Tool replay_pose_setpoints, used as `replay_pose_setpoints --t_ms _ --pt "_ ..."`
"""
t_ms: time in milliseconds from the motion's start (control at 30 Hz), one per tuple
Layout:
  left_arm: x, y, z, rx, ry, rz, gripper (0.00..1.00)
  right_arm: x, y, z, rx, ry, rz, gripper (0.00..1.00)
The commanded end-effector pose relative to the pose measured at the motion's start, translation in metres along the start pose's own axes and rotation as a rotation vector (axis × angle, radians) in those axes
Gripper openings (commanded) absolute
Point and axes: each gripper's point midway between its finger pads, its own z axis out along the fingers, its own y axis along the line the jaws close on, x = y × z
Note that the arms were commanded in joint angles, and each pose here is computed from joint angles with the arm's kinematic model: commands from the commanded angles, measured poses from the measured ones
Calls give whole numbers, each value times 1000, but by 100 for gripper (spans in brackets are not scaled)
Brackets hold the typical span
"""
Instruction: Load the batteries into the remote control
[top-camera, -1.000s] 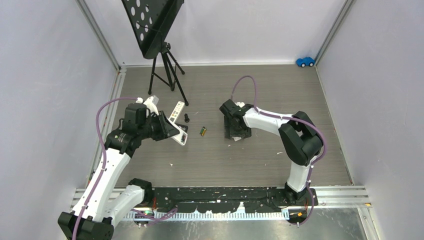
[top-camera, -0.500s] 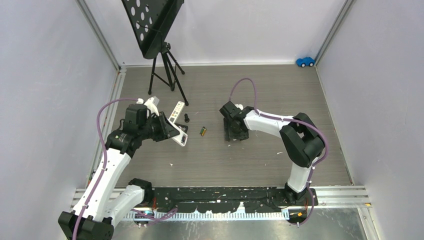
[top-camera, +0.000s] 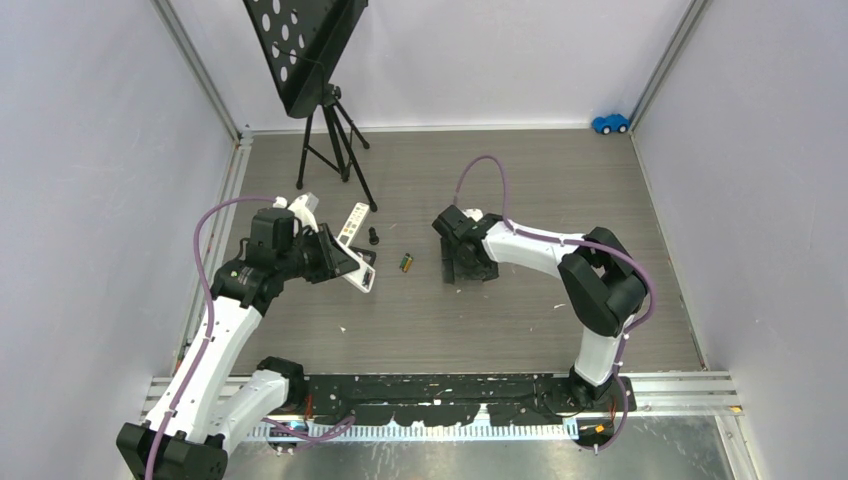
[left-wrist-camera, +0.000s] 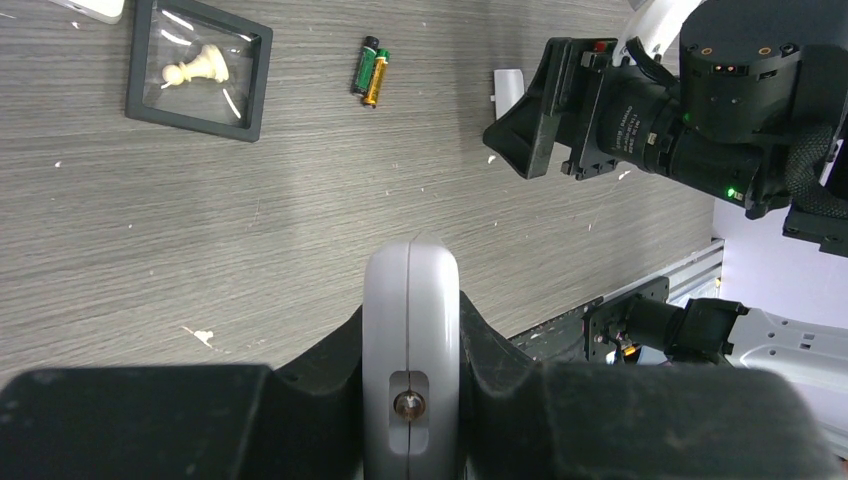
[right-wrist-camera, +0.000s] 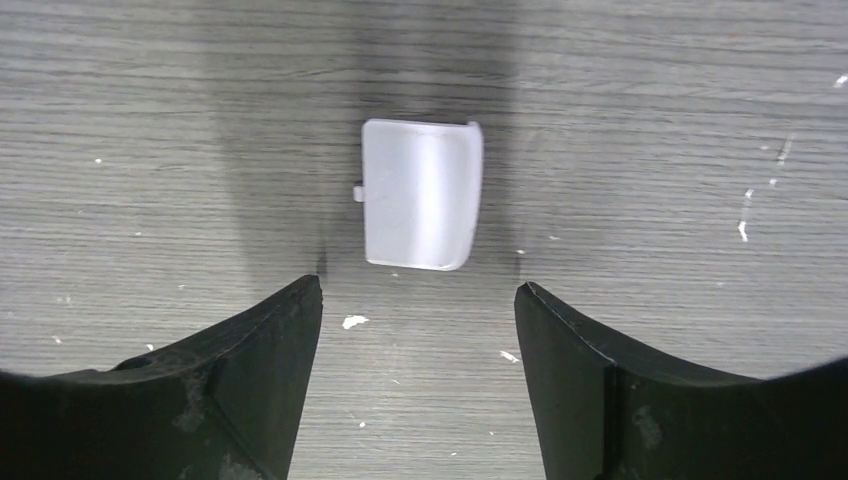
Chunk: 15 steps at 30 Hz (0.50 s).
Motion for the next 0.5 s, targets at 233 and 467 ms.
replay_pose_setpoints --t_ms 233,467 --pt "-14 -11 -1 45 -49 25 0 -29 7 -1 -21 -67 -2 76" --pt "-14 -11 -2 44 -51 23 0 -28 6 8 -42 -14 26 65"
